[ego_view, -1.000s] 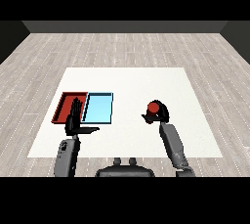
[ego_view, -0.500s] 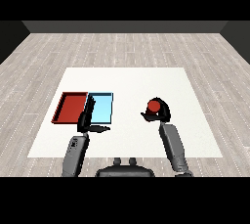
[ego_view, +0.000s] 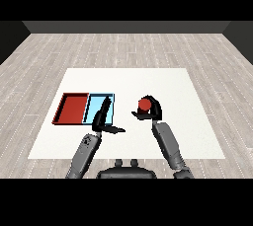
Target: Pick the red can and put it in the red box
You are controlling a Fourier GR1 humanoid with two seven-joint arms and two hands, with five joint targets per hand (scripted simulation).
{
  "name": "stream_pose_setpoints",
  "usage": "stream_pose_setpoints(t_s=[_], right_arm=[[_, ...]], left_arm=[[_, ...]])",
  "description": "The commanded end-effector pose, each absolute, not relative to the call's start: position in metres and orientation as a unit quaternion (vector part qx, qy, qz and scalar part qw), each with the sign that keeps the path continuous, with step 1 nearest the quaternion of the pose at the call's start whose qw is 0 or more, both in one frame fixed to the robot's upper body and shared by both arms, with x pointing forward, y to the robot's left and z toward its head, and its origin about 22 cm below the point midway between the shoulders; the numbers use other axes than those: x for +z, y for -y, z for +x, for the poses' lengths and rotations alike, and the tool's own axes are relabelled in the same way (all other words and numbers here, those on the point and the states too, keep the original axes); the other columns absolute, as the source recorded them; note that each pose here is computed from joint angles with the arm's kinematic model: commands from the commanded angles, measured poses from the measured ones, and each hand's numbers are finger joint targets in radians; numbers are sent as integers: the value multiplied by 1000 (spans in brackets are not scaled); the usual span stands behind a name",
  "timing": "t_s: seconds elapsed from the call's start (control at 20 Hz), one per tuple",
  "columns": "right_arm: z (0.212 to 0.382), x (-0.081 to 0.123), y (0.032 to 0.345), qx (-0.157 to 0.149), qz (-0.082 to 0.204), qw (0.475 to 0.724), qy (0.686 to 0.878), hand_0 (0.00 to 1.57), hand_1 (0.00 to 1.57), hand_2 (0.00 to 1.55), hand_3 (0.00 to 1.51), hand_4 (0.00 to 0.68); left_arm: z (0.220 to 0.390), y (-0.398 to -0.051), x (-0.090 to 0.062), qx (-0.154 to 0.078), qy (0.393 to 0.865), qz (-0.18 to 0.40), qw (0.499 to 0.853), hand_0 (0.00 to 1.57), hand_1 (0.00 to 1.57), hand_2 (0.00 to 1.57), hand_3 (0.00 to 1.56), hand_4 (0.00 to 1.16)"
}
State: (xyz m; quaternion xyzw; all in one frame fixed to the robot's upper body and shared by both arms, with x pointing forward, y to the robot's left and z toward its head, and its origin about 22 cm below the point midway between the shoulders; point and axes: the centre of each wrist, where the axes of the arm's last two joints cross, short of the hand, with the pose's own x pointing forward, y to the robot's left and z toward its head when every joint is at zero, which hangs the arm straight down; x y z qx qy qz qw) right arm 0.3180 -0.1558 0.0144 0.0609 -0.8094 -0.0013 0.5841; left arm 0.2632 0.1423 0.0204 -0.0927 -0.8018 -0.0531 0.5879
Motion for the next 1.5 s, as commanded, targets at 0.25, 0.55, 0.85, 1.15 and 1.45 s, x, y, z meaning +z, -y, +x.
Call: stream_pose_setpoints(t_s=[0.25,0.55,0.85,1.15,1.45], right_arm=[[303,34,124,11,78,561,824,1407,1407,1405,1392,639],[314,33,103,16,90,555,827,1387,1387,1407,1396,611],[305,39,86,25,104,559,822,1413,1413,1432,1405,617],[305,44,67,31,121,543,831,1434,1434,1439,1403,601],[292,53,60,25,149,548,823,1445,1445,1430,1385,600]], left_arm=[[260,-108,22,-72,793,-115,594,0,0,0,0,0],[266,-84,15,-87,792,-105,595,0,0,0,0,0],[288,-95,24,-86,783,-116,605,0,0,0,0,0],[289,-74,14,-99,773,-104,618,0,0,0,0,0],[299,-81,13,-110,776,-109,611,0,0,0,0,0]])
